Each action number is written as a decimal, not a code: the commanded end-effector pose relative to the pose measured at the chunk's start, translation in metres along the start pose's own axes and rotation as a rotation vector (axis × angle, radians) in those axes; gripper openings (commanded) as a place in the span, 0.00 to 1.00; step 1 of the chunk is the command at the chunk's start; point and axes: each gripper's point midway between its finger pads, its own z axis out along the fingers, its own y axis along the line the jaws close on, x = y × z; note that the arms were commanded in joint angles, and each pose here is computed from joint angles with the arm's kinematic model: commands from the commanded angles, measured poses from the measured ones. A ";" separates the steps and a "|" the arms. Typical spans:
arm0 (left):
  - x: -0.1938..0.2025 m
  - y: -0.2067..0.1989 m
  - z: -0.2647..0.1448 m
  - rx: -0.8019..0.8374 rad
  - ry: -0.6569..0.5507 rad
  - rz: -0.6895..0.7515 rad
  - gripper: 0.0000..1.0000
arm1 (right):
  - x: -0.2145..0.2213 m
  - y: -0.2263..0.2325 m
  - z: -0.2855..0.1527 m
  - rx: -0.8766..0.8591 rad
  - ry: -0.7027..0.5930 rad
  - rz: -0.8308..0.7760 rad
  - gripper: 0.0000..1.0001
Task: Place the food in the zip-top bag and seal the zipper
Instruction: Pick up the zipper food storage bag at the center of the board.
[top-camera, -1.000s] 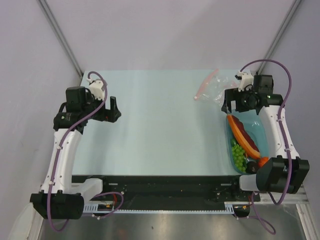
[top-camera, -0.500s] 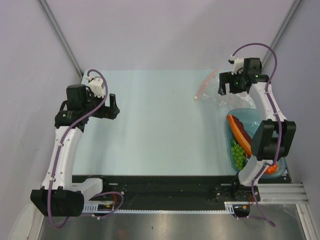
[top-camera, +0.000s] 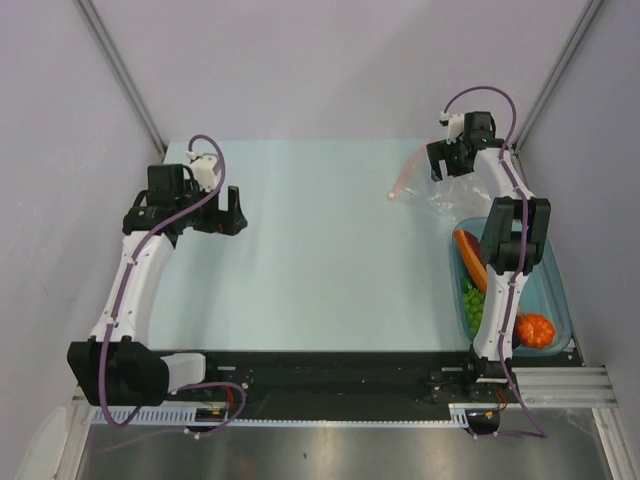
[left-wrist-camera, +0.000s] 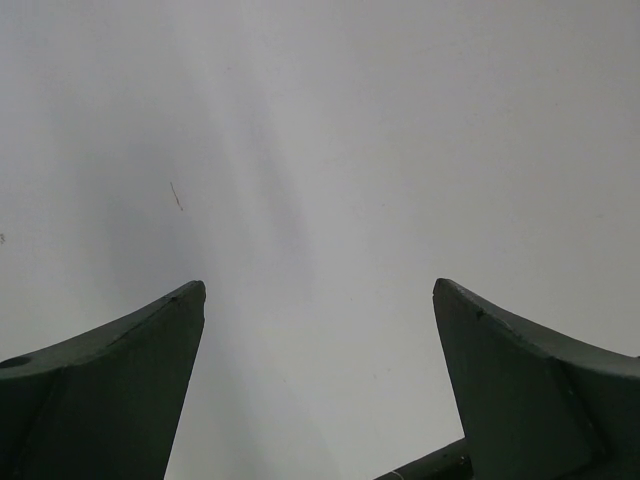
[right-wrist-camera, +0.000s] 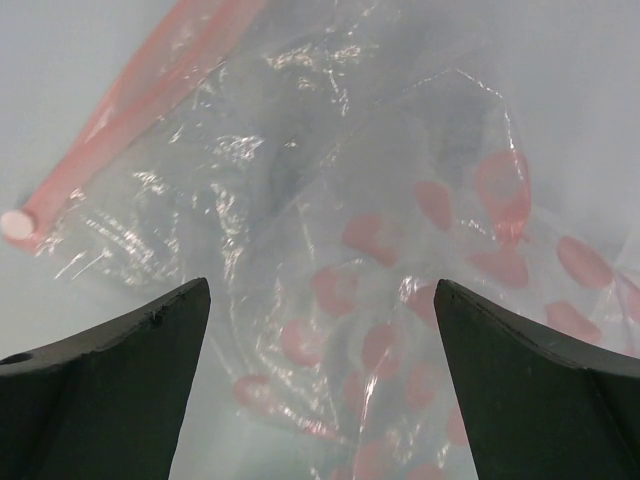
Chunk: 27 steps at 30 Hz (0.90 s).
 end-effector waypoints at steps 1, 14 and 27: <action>-0.005 -0.001 0.006 0.018 -0.013 0.011 1.00 | -0.015 -0.015 0.020 0.056 -0.029 -0.063 1.00; 0.002 -0.006 0.008 0.058 0.007 0.049 1.00 | 0.020 0.008 0.058 -0.059 0.056 -0.118 0.11; -0.039 -0.049 -0.039 0.202 -0.176 0.049 1.00 | -0.091 0.096 -0.106 -0.405 -0.317 -0.210 0.00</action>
